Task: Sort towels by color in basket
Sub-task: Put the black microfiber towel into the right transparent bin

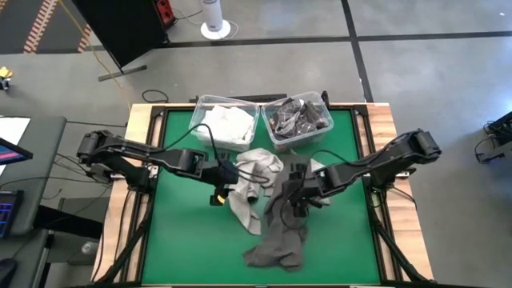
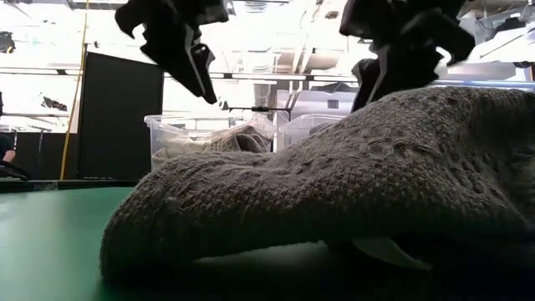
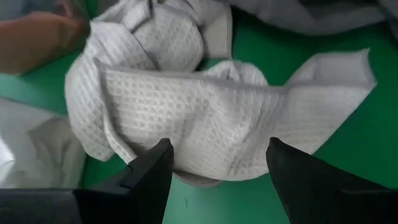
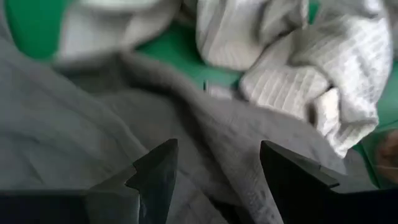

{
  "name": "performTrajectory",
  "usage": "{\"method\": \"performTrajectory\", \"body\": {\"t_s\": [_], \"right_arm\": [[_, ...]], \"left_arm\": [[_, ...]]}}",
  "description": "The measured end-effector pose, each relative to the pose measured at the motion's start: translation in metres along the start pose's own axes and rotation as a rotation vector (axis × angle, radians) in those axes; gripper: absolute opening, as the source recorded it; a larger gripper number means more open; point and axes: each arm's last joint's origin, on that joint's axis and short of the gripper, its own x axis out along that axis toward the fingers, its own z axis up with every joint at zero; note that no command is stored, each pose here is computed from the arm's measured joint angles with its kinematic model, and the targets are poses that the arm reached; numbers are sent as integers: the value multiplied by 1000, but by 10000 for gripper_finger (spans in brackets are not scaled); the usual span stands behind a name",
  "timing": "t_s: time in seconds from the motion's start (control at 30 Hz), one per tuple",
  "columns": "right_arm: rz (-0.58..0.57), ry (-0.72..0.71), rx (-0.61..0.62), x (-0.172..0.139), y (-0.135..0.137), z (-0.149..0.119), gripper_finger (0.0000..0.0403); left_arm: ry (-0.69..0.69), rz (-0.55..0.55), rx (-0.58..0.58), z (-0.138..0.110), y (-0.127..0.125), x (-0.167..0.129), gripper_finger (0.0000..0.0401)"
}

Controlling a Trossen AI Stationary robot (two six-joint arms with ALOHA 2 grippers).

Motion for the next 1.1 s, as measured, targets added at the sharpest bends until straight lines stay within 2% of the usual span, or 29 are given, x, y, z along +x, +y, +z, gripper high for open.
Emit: {"method": "performTrajectory", "body": {"t_s": [0.2,0.3,0.4,0.53,0.6,0.77,0.87,1.1], "right_arm": [[-104,61,-153,20,5,4,258],[-146,106,-225,35,7,2,237],[-156,164,-270,50,8,-4,181],[-158,233,-290,51,8,-7,60],[-163,258,-271,40,5,-2,22],[-237,219,-182,-5,-8,13,33],[-251,173,-150,-36,-17,16,21],[-400,-27,-40,-110,-58,28,19]], "left_arm": [[29,42,-21,-15,-3,13,247],[44,59,-35,-19,-3,15,247],[38,59,-39,-19,-3,16,247],[14,66,-40,-17,-3,16,247],[-20,69,-39,-14,-3,16,247],[-109,74,-18,-5,-2,16,247],[-122,90,-11,-3,-2,16,247],[-201,99,9,-12,-3,26,247]]}}
